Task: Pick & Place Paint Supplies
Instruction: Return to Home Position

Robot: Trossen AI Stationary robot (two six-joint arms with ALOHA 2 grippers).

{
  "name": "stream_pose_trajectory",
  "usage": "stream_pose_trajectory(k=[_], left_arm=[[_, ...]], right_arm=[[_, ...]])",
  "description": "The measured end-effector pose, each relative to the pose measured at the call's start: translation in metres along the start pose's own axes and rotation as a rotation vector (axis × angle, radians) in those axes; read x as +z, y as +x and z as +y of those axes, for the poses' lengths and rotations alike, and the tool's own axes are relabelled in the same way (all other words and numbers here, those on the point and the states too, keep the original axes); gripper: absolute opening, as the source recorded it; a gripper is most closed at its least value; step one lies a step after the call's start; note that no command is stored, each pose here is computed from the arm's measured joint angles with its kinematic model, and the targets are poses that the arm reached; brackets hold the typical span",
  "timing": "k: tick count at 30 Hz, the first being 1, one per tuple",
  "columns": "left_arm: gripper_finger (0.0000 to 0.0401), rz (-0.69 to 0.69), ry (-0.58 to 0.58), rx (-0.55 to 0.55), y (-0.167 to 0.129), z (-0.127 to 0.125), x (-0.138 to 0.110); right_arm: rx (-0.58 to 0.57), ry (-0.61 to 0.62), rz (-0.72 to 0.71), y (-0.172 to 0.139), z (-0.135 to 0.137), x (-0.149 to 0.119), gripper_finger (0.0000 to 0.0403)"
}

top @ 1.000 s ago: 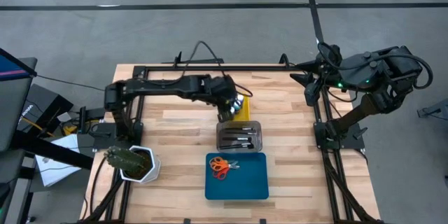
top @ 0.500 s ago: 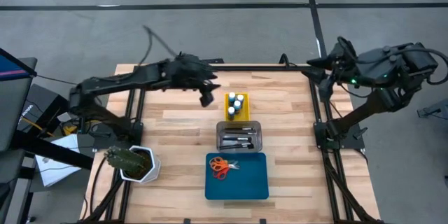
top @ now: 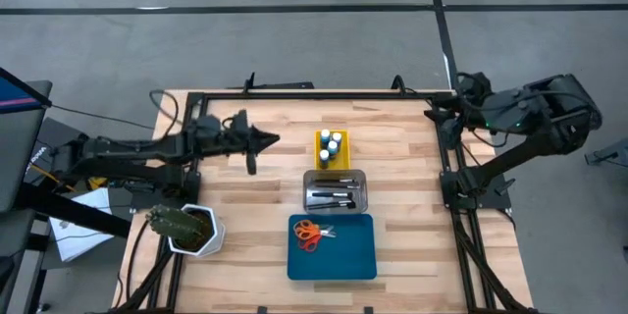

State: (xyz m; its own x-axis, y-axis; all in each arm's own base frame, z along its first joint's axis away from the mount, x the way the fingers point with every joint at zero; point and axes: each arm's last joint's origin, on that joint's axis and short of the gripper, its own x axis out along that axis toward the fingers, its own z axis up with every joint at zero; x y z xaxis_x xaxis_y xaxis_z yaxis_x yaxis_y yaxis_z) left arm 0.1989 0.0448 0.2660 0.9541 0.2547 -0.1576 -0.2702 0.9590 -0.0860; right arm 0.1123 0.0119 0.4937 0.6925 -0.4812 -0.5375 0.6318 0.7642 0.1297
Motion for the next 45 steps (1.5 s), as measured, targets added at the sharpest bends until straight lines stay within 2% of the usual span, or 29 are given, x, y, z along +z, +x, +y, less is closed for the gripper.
stream_pose_trajectory(k=[4, 8, 15, 21, 29, 40, 45], left_arm=[[0.0005, -0.062, -0.061, -0.041, -0.008, 0.0, -0.038], [0.0001, -0.01, -0.055, -0.081, -0.016, -0.006, -0.065], [0.0, -0.03, -0.021, -0.141, -0.037, -0.017, -0.087], [0.0, -0.078, -0.022, -0.147, -0.056, -0.015, -0.107], [0.0, -0.099, 0.023, -0.144, -0.067, -0.011, -0.116], [0.0, -0.035, 0.07, -0.144, -0.078, -0.007, -0.124], [0.0, -0.072, 0.077, -0.196, -0.085, -0.007, -0.122]], right_arm=[[0.008, 0.019, -0.01, 0.008, 0.005, -0.005, 0.0175], [0.026, 0.041, -0.03, 0.012, 0.01, -0.004, 0.0175], [0.059, 0.119, -0.062, 0.012, 0.014, 0.0, 0.0175], [0.086, 0.149, -0.085, 0.012, 0.017, 0.003, 0.0175], [0.098, 0.156, -0.089, 0.012, 0.018, 0.004, 0.0175], [0.12, 0.116, -0.045, 0.02, 0.029, 0.002, 0.0175], [0.115, 0.086, -0.026, 0.025, 0.036, 0.001, 0.0175]])
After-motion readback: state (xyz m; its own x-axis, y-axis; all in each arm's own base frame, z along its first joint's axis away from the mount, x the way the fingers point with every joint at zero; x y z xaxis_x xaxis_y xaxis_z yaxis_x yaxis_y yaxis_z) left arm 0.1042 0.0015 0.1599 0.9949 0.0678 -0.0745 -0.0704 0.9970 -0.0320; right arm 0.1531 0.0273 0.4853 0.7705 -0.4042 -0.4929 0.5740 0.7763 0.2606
